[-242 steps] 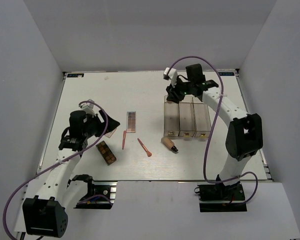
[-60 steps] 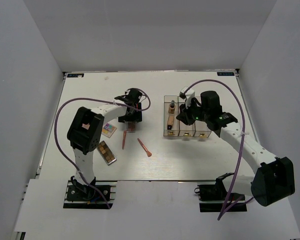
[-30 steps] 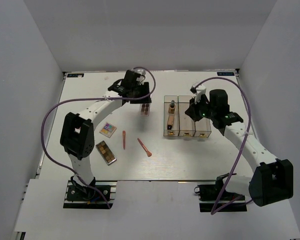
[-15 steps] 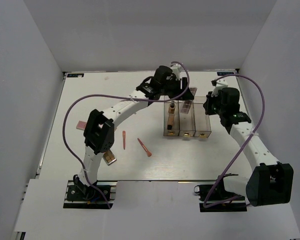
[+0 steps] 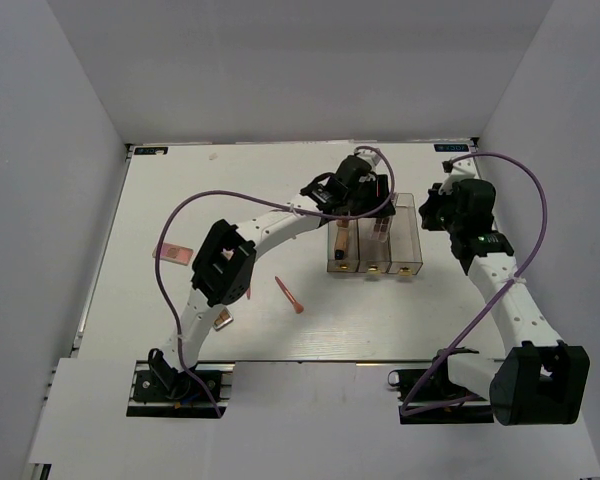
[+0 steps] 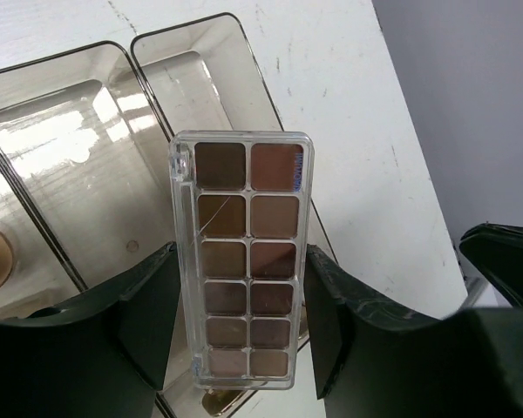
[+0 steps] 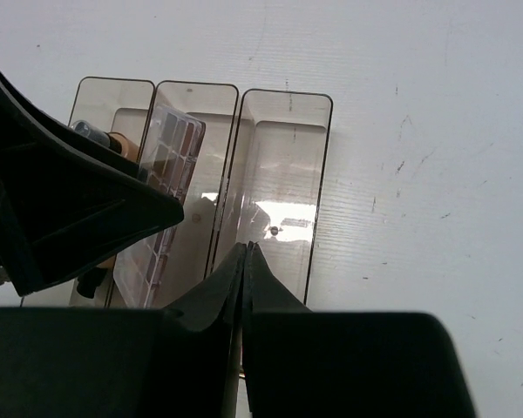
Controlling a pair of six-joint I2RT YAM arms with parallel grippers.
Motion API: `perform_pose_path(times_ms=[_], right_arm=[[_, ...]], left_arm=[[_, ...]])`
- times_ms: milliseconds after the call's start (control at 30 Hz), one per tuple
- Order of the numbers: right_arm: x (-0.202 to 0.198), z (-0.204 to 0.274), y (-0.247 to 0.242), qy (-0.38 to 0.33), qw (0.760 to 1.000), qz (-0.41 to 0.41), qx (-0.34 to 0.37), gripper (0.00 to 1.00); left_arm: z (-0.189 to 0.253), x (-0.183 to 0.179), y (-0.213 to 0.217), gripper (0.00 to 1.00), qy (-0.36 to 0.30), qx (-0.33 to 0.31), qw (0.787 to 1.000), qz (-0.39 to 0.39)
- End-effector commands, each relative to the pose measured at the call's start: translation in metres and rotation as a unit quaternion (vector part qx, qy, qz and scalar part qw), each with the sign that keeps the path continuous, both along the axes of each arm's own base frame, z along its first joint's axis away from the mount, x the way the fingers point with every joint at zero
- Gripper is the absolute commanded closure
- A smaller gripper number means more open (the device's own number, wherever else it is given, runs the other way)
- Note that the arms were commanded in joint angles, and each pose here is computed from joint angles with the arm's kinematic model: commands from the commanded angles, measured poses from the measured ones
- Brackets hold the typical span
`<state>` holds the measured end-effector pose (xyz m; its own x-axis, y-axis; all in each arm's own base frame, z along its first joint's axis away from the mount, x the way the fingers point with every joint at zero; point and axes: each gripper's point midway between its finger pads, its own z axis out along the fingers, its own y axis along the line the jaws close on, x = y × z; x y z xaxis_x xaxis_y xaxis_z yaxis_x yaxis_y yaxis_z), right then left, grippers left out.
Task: Organize the makeup
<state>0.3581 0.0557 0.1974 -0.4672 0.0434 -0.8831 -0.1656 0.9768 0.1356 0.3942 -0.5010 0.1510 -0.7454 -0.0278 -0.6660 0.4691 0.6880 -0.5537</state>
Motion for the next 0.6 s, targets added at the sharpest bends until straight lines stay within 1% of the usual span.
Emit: perform_pose_path(times_ms=[0,33,133,200,400,567], right_arm=[[0.004,0.014,-0.001,-0.027,1.0,-0.005,0.015,1.0],[0.004,0.013,-0.002,-0.025,1.0,-0.006,0.016,1.0],[0.003,0.013,-0.002,-0.025,1.0,-0.003,0.018,1.0],[0.002,0.012,-0.002,-0.024,1.0,-0.002,0.018,1.0],[0.002,0.011,-0.001,-0.023,0.999,0.0,0.024,1.0],[0.001,0.009,0.0,-0.021,0.999,0.002,0.027,1.0]], left_arm=[[0.025,0.009,-0.002,0.81,-0.032,-0.002,0.999,0.033],[0.021,0.004,-0.004,0.8,-0.028,0.006,0.999,0.032],[0.012,0.005,0.0,0.77,-0.024,0.02,0.999,0.041],[0.01,0.007,0.0,0.77,-0.033,0.027,0.998,0.055],[-0.007,0.008,0.009,0.72,-0.023,0.062,0.994,0.085],[-0.016,0.005,0.008,0.68,-0.017,0.073,0.993,0.09]])
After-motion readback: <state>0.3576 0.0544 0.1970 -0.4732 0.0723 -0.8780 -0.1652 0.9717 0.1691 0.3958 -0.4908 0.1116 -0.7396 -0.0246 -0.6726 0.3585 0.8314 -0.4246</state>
